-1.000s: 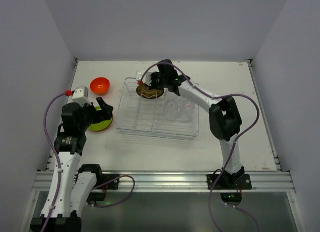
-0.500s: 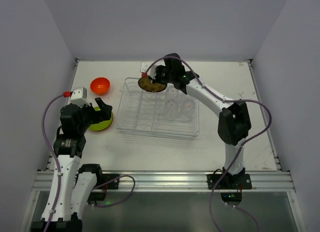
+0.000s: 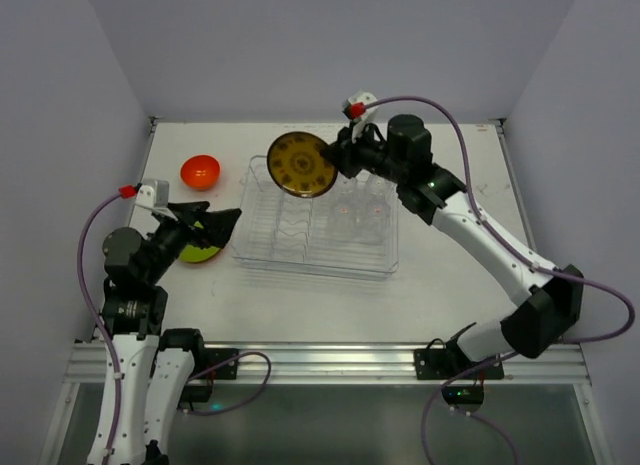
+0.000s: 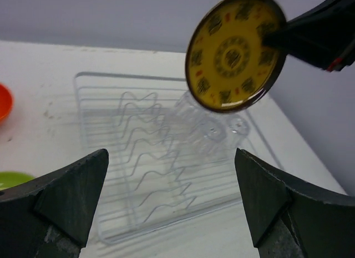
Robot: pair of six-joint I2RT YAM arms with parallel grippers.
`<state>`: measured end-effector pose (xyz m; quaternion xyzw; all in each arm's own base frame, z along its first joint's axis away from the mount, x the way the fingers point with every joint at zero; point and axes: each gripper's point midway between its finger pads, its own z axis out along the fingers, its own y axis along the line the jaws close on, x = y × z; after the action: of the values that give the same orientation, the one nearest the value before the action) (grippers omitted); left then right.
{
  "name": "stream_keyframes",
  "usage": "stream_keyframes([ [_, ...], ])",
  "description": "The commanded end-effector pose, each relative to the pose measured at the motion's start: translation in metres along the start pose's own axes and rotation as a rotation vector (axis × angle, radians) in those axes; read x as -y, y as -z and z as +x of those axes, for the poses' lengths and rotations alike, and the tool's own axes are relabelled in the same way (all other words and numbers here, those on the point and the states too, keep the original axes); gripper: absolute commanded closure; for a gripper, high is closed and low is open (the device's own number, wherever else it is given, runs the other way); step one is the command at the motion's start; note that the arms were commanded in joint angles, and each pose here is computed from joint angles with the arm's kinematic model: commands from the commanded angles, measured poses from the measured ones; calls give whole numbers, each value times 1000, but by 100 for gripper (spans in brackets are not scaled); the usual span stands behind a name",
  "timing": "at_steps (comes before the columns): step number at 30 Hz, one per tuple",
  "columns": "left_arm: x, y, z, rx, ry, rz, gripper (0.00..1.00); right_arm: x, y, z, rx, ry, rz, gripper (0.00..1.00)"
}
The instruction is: Unload the mixed dishes from the dish rack
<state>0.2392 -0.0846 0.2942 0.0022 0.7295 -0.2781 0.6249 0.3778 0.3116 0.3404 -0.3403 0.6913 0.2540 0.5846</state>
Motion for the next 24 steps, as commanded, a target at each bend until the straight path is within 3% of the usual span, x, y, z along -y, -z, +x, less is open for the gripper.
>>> stream_keyframes([
  [1, 61, -4, -18, 2, 63, 343, 0, -53, 31, -12, 101, -417, -178, 100],
  [2, 69, -6, -25, 20, 43, 397, 0, -60, 37, -10, 107, -453, -210, 100],
  [6, 78, -22, -10, -93, 84, 474, 0, -87, 57, -4, 138, -575, -339, 100],
  [14, 85, -34, 12, -134, 96, 452, 4, -88, 70, 17, 139, -654, -299, 100],
  [22, 82, -53, 39, -214, 95, 393, 36, -93, 72, 27, 130, -676, -317, 100],
  [23, 83, -57, 41, -213, 87, 382, 43, -93, 72, 28, 127, -677, -319, 100],
  [24, 84, -58, 41, -212, 78, 382, 66, -93, 72, 28, 127, -677, -319, 100],
])
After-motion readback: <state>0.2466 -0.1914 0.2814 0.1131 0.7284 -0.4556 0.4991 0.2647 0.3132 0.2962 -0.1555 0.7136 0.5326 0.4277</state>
